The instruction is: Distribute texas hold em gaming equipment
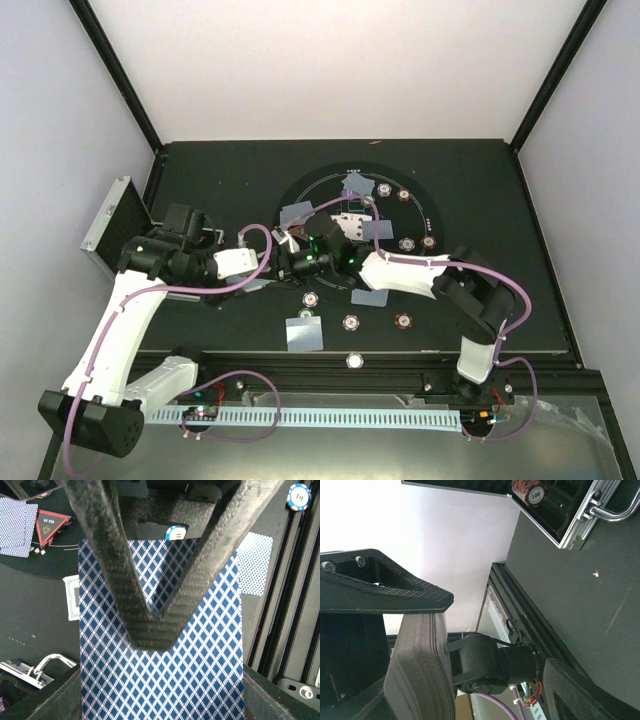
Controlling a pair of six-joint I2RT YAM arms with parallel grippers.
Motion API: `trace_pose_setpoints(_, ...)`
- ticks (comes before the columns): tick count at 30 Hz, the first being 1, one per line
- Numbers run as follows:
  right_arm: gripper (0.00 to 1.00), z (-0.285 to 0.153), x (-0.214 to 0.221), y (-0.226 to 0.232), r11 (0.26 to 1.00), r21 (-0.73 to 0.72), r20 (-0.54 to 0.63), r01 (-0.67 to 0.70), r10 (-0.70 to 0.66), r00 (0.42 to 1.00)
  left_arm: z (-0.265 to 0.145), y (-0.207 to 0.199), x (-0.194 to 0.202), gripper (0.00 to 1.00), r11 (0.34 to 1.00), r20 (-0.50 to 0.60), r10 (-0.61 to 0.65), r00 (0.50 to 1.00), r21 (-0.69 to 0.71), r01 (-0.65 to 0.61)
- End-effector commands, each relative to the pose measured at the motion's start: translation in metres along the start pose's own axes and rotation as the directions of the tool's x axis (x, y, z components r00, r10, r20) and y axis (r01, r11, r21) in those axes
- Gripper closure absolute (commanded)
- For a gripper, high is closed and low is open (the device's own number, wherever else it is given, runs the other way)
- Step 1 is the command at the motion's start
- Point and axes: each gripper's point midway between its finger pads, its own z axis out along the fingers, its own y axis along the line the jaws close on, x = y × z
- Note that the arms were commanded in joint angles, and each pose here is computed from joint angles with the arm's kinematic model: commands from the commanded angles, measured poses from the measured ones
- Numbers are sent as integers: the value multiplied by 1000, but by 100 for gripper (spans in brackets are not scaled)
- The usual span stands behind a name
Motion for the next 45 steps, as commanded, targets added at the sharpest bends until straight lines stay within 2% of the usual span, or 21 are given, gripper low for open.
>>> trace_pose_setpoints(1,35,-15,-4,-19,997,81,32,-1,-2,999,-15,1,-9,98,1000,23,18,1000,-24,-17)
trace_pose_setpoints(14,49,-38,-3,-14,992,126,69,27,-36,997,-16,1,-11,99,999,31,16,999,-31,-15)
trace_pose_setpoints(17,56,-40,-3,-9,992,120,73,25,-34,997,-16,3,-11,99,999,31,19,999,-37,-18)
trace_pose_setpoints(21,77,-45,-4,0,992,117,81,37,-47,996,-14,3,-9,98,999,25,19,999,-38,-18)
trace_pose_setpoints(31,88,-63,-13,12,983,166,105,76,-94,990,-13,4,-8,98,999,20,18,1000,-42,-17)
trace_pose_setpoints(39,97,-117,-27,11,988,141,181,65,-91,979,-8,6,-2,98,999,-1,15,1000,-47,-15)
trace_pose_setpoints(45,98,-183,-54,-20,970,242,271,19,-86,959,-5,7,0,98,999,-12,9,1000,-48,-9)
